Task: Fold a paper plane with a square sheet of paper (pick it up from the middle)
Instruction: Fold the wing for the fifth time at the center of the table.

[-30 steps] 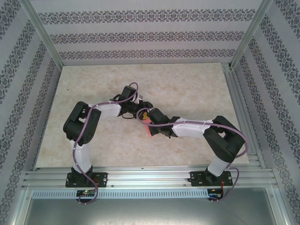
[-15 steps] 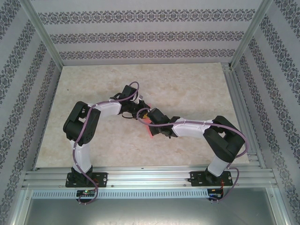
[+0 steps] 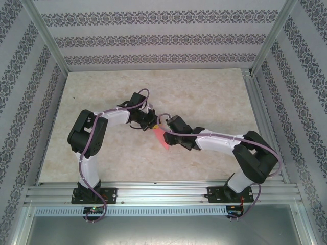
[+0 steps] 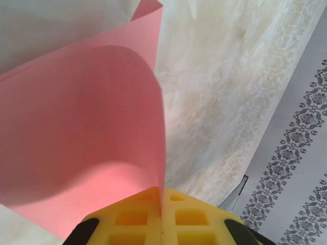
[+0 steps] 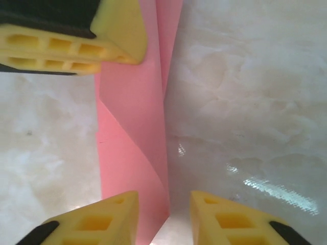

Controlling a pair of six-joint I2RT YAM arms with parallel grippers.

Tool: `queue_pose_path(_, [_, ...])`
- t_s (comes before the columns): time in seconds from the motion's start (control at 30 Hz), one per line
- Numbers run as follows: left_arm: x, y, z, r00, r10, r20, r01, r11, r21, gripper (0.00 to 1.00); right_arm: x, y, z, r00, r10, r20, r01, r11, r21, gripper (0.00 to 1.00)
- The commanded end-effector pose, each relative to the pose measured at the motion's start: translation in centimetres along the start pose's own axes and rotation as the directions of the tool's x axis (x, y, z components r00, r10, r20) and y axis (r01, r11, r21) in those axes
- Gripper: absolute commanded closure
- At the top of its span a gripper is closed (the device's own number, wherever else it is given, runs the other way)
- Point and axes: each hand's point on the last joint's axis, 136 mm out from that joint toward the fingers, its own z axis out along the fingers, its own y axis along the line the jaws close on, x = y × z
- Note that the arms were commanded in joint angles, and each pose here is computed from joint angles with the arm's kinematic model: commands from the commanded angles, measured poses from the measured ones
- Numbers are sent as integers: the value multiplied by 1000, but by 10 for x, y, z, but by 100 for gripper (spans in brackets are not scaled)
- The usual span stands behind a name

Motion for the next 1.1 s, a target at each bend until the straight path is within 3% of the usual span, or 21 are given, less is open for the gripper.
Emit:
queue_pose_path(0.0, [0, -15, -13, 998, 65, 0, -65, 997, 35, 94, -11, 20, -19, 991, 124, 44, -112, 969, -219, 64])
queue_pose_path(0.07, [0, -14, -15, 997, 81, 0, -81, 996, 39, 94, -19, 23, -29, 974, 218, 61, -185, 920, -346, 64])
queue_pose_path(0.17, [-2, -10, -18, 995, 100, -9, -99, 994, 42, 93, -26, 13, -30, 926, 377, 35, -324, 838, -440, 78])
queue_pose_path(0.37, [-1, -2, -22, 985, 149, -83, -143, 987, 77, 92, -19, 11, -4, 885, 457, -93, -444, 765, -466, 90])
queue_pose_path(0.47, [-3, 5, -28, 984, 155, -87, -149, 986, 74, 92, -19, 8, 4, 865, 492, -101, -478, 745, -464, 86])
queue_pose_path(0.63, [-2, 10, -31, 978, 176, -116, -169, 983, 67, 91, -24, 20, 9, 857, 494, -144, -491, 701, -517, 87])
queue_pose_path(0.7, [-3, 10, -28, 978, 173, -120, -165, 983, 77, 91, -23, 20, 10, 849, 505, -156, -506, 689, -519, 81])
queue_pose_path(0.77, [-3, 6, -27, 978, 166, -126, -155, 983, 99, 90, -20, 20, 10, 860, 490, -144, -491, 714, -499, 71])
queue_pose_path(0.9, [-4, 3, -29, 979, 168, -117, -155, 982, 107, 90, -8, 20, 10, 912, 398, -101, -403, 821, -405, 65])
queue_pose_path(1.07, [-3, 3, -29, 978, 167, -122, -155, 982, 105, 90, 2, 29, 12, 952, 298, -66, -304, 901, -309, 61])
